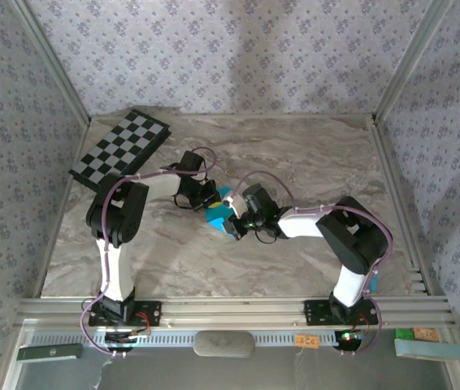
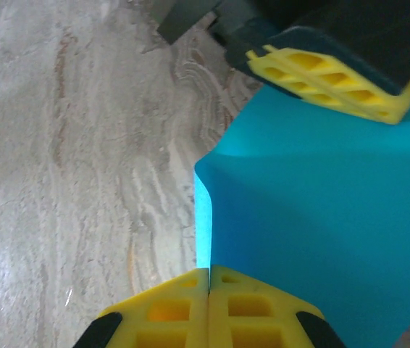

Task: Fold a paper plane with a square sheet of paper (pick it up from the middle)

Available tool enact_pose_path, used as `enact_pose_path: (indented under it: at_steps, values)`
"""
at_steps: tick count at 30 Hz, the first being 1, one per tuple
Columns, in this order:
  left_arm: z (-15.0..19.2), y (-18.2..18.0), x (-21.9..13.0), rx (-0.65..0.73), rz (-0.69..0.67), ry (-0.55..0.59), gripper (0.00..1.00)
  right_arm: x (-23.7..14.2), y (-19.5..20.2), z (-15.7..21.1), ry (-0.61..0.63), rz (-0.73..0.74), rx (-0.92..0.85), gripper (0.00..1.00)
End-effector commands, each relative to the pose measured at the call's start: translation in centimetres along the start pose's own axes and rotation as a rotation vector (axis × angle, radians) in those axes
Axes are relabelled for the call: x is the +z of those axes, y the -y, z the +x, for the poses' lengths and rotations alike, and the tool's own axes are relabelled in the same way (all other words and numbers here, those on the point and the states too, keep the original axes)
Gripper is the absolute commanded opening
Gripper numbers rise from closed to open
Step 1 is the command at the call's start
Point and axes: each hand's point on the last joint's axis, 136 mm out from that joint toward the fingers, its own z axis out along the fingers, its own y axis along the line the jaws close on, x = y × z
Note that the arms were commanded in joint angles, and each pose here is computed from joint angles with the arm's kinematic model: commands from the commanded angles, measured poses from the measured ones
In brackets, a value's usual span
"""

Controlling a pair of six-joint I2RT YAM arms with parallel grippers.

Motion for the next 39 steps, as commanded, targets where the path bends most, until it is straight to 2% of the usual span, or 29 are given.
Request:
enact_pose_path:
  at_steps: [1,8,39]
  values:
    - [1.6,-2.7,1.5,-0.014,-0.092,-0.065,0.01,0.3,1.5,0.0,-0.03,0.087,0.052,0.0]
    - [1.7,-2.7,1.6,-0.003,-0.093,-0.071,0.01,0.3,2.7,0.1,-0.051,0.179,0.062,0.0]
    - [2.1,-2.6,2.1,0.006,-0.083,-0.088,0.0,0.7,3.6,0.5,-0.082,0.247,0.071,0.0]
